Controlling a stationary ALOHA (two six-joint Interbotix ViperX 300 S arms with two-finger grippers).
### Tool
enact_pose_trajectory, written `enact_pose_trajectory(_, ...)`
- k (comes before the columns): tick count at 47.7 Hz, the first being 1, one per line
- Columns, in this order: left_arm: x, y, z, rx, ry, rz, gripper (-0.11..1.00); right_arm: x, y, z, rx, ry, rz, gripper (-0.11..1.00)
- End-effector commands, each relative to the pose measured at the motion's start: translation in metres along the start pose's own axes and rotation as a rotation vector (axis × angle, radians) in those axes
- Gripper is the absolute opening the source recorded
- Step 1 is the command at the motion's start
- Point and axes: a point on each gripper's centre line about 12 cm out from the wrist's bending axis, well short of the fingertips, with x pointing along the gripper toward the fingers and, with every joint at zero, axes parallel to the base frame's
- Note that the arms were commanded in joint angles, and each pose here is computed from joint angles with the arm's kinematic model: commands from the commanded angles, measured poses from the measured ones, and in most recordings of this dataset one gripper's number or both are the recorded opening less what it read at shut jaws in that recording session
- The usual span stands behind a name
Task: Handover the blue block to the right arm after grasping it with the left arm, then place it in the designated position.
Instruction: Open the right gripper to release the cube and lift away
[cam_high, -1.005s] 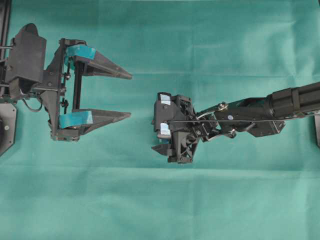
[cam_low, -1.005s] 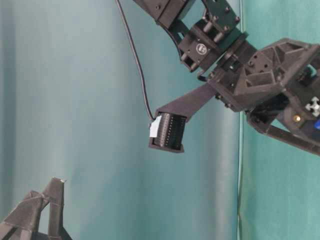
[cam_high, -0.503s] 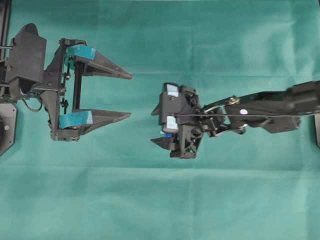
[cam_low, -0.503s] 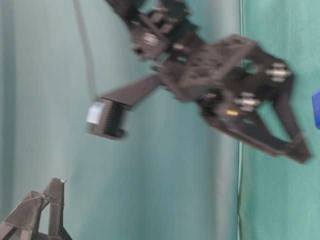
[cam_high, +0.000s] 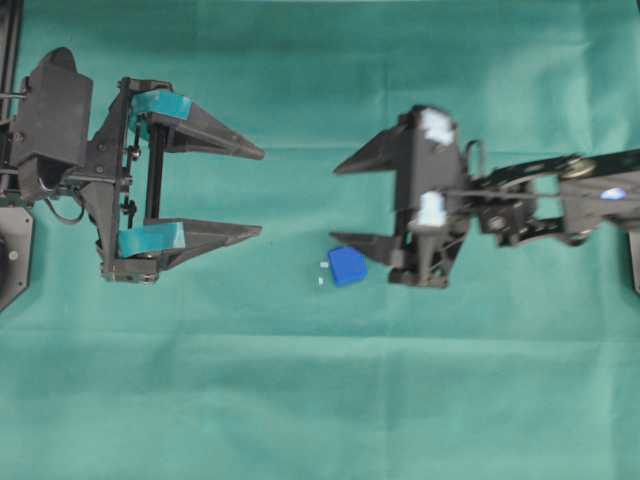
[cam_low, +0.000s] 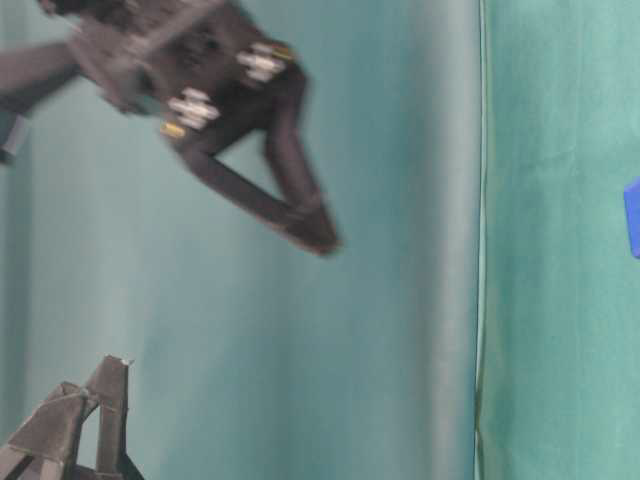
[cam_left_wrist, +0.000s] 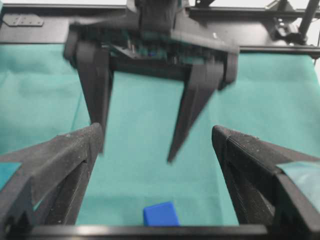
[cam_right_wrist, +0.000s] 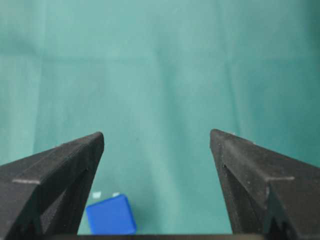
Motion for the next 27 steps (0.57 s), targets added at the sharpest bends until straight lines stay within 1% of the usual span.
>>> enact_pose_trajectory(1,-0.001,-0.001,0.010,0.002,-0.028,-0.002,1.00,-0.024,0.001,0.020,-0.003,-0.076,0.012,0.84)
enact_pose_trajectory(9,-0.001,-0.001,0.010,0.004,-0.028,-0.003,1.00,-0.052,0.000,0.032,-0.007,-0.147,0.026,0.84)
enact_pose_trajectory(19,-0.001,-0.001,0.009,0.004,-0.026,-0.003,1.00,-0.078,0.002,0.040,-0.007,-0.209,0.051,0.84)
enact_pose_trajectory(27,-0.001,-0.001,0.010,0.002,-0.029,-0.003,1.00,-0.090,0.003,0.042,-0.008,-0.233,0.061,0.84)
